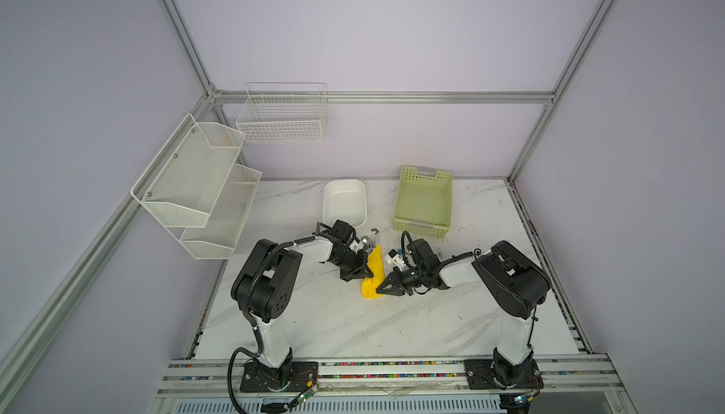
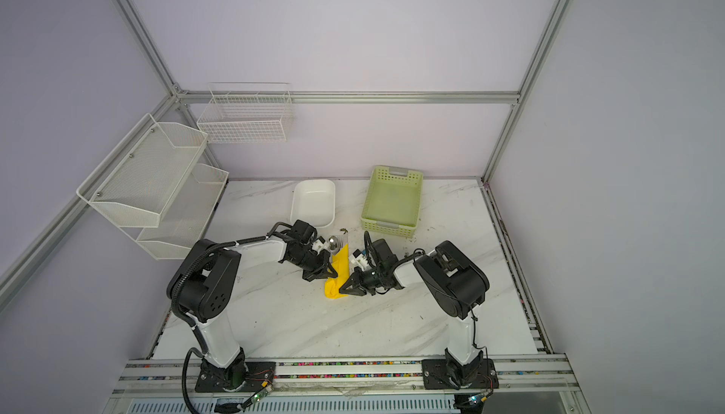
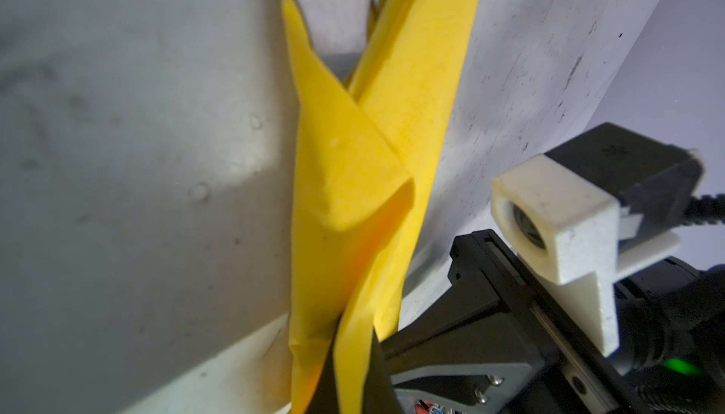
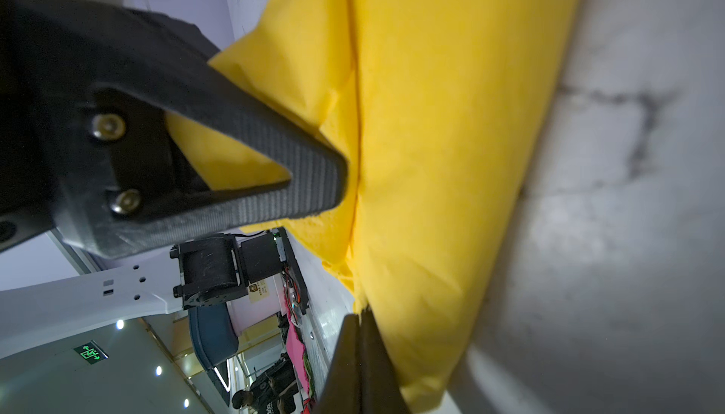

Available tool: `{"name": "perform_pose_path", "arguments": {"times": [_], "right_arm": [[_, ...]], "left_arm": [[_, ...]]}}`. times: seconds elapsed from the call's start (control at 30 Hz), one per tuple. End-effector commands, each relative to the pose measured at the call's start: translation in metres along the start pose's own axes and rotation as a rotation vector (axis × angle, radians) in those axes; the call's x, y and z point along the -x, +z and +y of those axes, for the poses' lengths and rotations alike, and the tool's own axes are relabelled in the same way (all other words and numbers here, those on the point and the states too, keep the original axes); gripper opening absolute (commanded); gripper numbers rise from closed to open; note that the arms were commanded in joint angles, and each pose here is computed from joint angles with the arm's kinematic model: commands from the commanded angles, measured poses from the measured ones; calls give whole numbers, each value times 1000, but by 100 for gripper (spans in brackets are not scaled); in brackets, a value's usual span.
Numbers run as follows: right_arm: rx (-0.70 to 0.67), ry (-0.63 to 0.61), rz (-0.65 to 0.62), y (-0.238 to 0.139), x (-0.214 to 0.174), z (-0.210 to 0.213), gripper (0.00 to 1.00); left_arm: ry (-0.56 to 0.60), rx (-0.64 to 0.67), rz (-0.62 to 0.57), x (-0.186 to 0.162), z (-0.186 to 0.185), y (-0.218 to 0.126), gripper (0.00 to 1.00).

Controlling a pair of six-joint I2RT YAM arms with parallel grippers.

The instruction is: Place the utensils on the paper napkin and roll it up

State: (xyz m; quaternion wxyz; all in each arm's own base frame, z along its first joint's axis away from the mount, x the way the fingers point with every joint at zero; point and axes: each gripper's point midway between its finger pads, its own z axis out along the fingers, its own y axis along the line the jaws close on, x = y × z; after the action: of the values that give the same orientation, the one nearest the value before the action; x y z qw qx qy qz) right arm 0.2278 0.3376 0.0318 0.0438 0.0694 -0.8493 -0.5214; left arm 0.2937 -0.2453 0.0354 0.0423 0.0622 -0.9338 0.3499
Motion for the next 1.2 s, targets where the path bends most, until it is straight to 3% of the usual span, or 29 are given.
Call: {"name": "perform_pose_path", "arguments": {"times": [0.0,0.5,1.17], "right_arm": [[-75,91,-12,1,-7,-35,0],[-129,166,-10,4,-15,-60,0],[-155,182,1,8,-15,-70,0]], "left_arm": [[12,46,-35,5,-7,-16,0],[24,-30,-60,-7,-36,-40,0],[-22,-124,-106,8,-65,-32,0]]}}
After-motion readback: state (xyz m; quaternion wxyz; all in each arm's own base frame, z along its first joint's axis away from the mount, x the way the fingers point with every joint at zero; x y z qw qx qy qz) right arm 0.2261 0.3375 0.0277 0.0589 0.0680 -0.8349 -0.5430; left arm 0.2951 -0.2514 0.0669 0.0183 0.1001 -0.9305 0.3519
